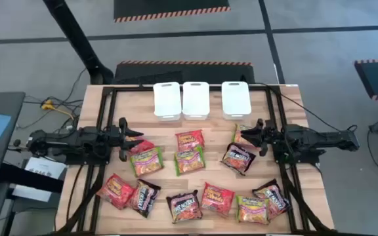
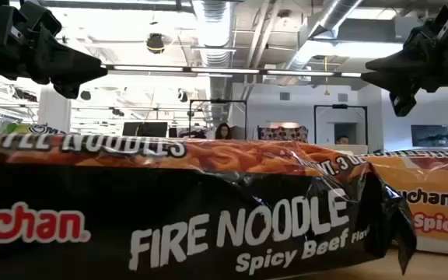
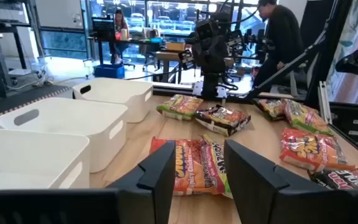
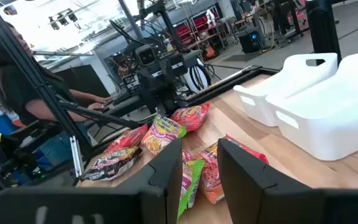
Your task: Sort Maruchan noodles
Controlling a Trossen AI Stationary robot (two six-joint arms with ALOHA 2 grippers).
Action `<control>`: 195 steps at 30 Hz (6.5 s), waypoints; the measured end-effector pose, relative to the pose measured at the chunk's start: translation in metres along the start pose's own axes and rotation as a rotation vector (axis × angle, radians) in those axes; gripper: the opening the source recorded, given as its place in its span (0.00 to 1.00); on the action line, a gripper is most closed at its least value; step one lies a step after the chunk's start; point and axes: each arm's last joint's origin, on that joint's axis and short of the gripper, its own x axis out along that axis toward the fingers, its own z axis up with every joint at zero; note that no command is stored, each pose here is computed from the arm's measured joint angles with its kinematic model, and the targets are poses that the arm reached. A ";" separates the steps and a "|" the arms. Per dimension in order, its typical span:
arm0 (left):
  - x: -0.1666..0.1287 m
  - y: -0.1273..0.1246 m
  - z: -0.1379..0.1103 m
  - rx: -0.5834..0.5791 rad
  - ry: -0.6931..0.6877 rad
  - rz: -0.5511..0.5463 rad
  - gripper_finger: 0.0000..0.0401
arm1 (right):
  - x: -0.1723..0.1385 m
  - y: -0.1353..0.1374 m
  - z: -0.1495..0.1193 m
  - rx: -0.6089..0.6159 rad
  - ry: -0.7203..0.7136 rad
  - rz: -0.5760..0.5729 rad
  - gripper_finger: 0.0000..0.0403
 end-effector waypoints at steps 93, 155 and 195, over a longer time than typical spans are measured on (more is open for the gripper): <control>0.000 0.000 0.000 -0.024 0.000 0.002 0.31 | 0.000 0.000 0.000 0.001 -0.003 0.002 0.31; -0.020 0.007 0.135 -0.235 -0.368 0.254 0.31 | -0.029 0.056 0.142 0.117 -0.180 -0.117 0.52; -0.014 0.007 0.122 -0.271 -0.246 0.323 0.31 | 0.090 0.048 0.013 0.300 1.001 -0.428 0.45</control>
